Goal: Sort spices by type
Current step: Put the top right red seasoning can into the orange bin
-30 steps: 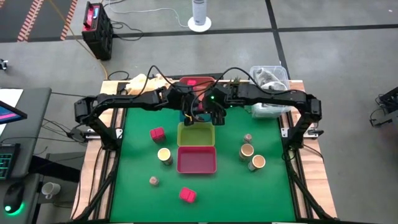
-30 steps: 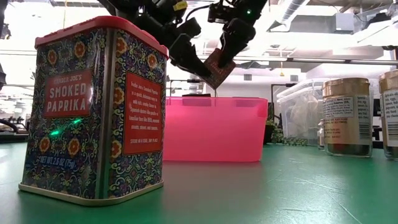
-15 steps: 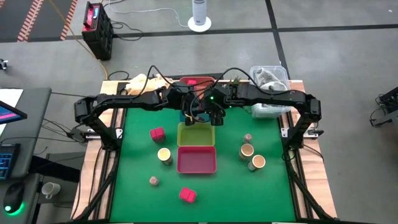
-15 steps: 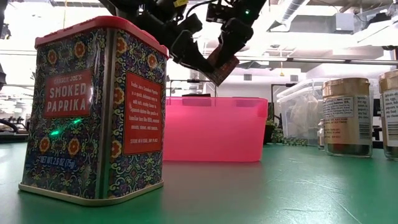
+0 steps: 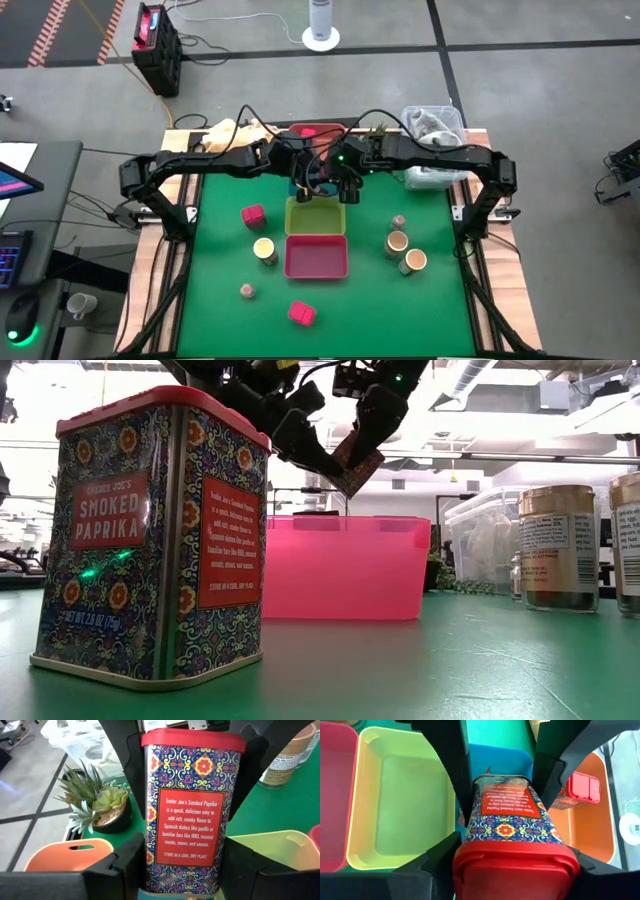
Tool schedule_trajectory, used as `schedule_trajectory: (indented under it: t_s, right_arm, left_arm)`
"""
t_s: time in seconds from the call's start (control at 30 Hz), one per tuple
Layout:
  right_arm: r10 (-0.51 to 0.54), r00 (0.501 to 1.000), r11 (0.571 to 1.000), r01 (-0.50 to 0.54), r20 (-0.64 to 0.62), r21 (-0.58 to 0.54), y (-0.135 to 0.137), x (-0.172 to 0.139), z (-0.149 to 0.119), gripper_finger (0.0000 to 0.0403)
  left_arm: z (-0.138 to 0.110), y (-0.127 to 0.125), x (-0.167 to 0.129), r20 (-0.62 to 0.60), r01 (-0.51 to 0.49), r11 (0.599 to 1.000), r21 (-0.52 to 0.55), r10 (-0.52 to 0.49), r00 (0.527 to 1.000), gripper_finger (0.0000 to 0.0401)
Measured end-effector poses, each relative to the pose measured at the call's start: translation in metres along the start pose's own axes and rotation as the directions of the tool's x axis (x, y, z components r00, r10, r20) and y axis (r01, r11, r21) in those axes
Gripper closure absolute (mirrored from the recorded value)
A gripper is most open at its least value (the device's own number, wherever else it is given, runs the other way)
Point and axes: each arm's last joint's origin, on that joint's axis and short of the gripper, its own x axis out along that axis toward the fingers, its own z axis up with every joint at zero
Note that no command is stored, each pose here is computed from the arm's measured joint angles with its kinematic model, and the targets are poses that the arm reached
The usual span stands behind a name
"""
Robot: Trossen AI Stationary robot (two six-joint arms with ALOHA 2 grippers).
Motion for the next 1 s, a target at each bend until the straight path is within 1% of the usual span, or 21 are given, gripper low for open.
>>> schedule_trajectory:
  t_s: [0.07, 0.13, 0.3, 0.33, 0.4, 0.5, 0.57, 0.67, 0.8, 1.0]
  right_arm:
    - [0.002, 1.000, 1.000, -0.002, 0.000, 0.016, 0.000, 0.000, 0.000, 0.0128]
    - [0.005, 1.000, 0.999, -0.005, 0.000, 0.036, 0.000, 0.000, 0.000, 0.0107]
    - [0.006, 1.000, 0.997, -0.007, 0.006, 0.078, 0.000, 0.001, 0.000, 0.0023]
    - [0.004, 1.000, 0.997, -0.005, 0.012, 0.080, 0.000, 0.001, 0.001, 0.0013]
    - [-0.002, 0.999, 0.997, 0.000, 0.032, 0.072, 0.000, 0.000, 0.003, 0.0014]
    - [-0.014, 0.999, 1.000, 0.013, 0.033, 0.017, 0.001, -0.002, 0.005, 0.0033]
    - [-0.048, 0.999, 0.999, 0.048, 0.022, 0.003, -0.002, -0.009, 0.008, 0.0040]
    - [-0.069, 0.998, 0.998, 0.069, -0.007, 0.013, -0.011, -0.024, 0.008, 0.0042]
    - [-0.080, 0.996, 0.996, 0.082, -0.047, 0.042, -0.018, -0.037, 0.000, 0.0043]
    - [-0.074, 0.990, 0.991, 0.086, -0.120, 0.103, -0.027, -0.044, -0.012, 0.0043]
  left_arm:
    - [0.000, 0.000, 0.000, -0.001, 0.000, 1.000, 0.004, 0.000, 1.000, 0.0208]
    - [0.000, 0.000, 0.000, -0.001, -0.001, 1.000, 0.004, 0.001, 1.000, 0.0208]
    - [0.000, 0.001, 0.000, -0.003, -0.007, 1.000, 0.000, 0.007, 1.000, 0.0208]
    - [0.000, 0.001, 0.000, -0.003, -0.008, 1.000, 0.000, 0.008, 1.000, 0.0208]
    - [0.000, 0.001, 0.000, -0.002, -0.009, 1.000, -0.005, 0.009, 1.000, 0.0208]
    - [0.000, 0.001, 0.000, 0.002, -0.008, 1.000, -0.007, 0.008, 1.000, 0.0208]
    - [0.001, 0.001, 0.000, 0.004, -0.010, 1.000, -0.007, 0.010, 1.000, 0.0208]
    - [-0.002, 0.005, -0.001, -0.001, -0.017, 1.000, -0.024, 0.017, 1.000, 0.0208]
    - [-0.010, 0.014, -0.002, -0.027, -0.038, 0.998, -0.057, 0.037, 0.999, 0.0208]
    - [-0.029, 0.026, -0.001, -0.018, -0.087, 0.989, -0.122, 0.086, 0.996, 0.0208]
